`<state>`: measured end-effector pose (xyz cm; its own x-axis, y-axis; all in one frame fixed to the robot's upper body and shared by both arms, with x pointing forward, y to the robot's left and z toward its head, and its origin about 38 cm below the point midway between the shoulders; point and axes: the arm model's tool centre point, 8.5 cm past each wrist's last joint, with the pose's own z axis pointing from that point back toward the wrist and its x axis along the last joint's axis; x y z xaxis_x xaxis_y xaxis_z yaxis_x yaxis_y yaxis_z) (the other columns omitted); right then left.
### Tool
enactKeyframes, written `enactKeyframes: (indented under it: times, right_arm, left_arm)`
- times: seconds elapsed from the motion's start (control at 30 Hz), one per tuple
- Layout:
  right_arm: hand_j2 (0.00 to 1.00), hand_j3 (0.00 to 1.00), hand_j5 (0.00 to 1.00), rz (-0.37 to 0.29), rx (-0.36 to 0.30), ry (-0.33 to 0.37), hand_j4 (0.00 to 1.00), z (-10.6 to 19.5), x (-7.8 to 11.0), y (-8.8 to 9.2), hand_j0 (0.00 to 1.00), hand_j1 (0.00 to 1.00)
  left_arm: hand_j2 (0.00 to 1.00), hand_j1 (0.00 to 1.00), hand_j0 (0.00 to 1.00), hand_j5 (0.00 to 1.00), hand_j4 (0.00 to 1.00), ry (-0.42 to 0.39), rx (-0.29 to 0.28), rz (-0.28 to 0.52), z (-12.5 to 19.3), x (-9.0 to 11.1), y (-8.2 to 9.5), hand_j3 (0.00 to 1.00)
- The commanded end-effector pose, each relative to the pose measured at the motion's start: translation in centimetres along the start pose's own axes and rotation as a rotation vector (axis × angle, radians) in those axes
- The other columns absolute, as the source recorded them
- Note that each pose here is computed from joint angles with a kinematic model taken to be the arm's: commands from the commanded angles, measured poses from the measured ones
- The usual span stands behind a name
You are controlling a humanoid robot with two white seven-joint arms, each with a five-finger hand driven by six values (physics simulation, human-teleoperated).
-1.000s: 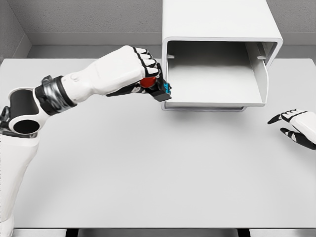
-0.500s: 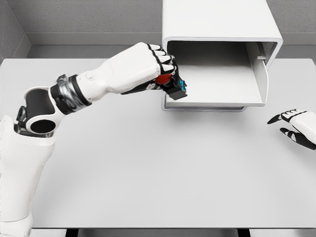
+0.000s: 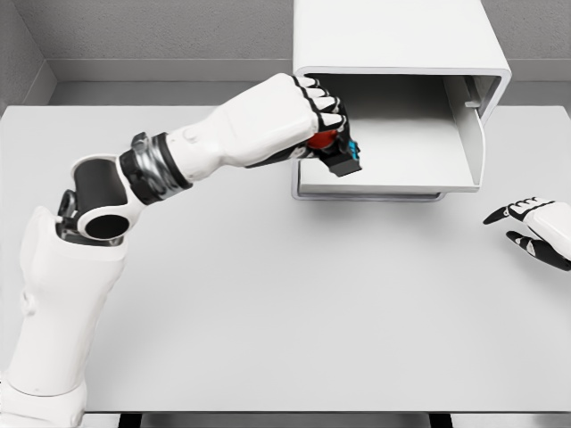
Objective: Slide open multi-storey tabletop storage cabinets and put open load switch and slide close multi-storey tabletop storage cabinets
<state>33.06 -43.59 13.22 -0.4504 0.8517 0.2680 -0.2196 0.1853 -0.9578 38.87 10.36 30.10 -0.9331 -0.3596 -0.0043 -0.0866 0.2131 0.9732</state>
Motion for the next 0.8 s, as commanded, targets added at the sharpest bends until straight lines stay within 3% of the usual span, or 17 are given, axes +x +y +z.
enactKeyframes:
  times: [0.0,0.53,0.77]
  right_arm:
    - [0.58,0.58,0.58,-0.004,-0.004,0.000,0.58,0.0,0.0,-0.1,0.58,0.58]
    - [0.58,0.58,0.58,-0.004,-0.004,-0.003,0.58,0.0,0.1,-0.1,0.58,0.58]
    - [0.58,0.58,0.58,-0.004,-0.005,-0.003,0.58,0.0,0.1,-0.1,0.58,0.58]
  left_arm:
    - [0.38,0.38,0.38,0.38,0.38,0.005,0.004,0.013,-0.4,0.0,-0.3,0.38]
    - [0.38,0.38,0.38,0.38,0.38,0.027,-0.007,0.008,-3.2,0.7,-1.6,0.38]
    - [0.38,0.38,0.38,0.38,0.38,0.060,-0.065,-0.008,-3.4,-0.2,-2.9,0.38]
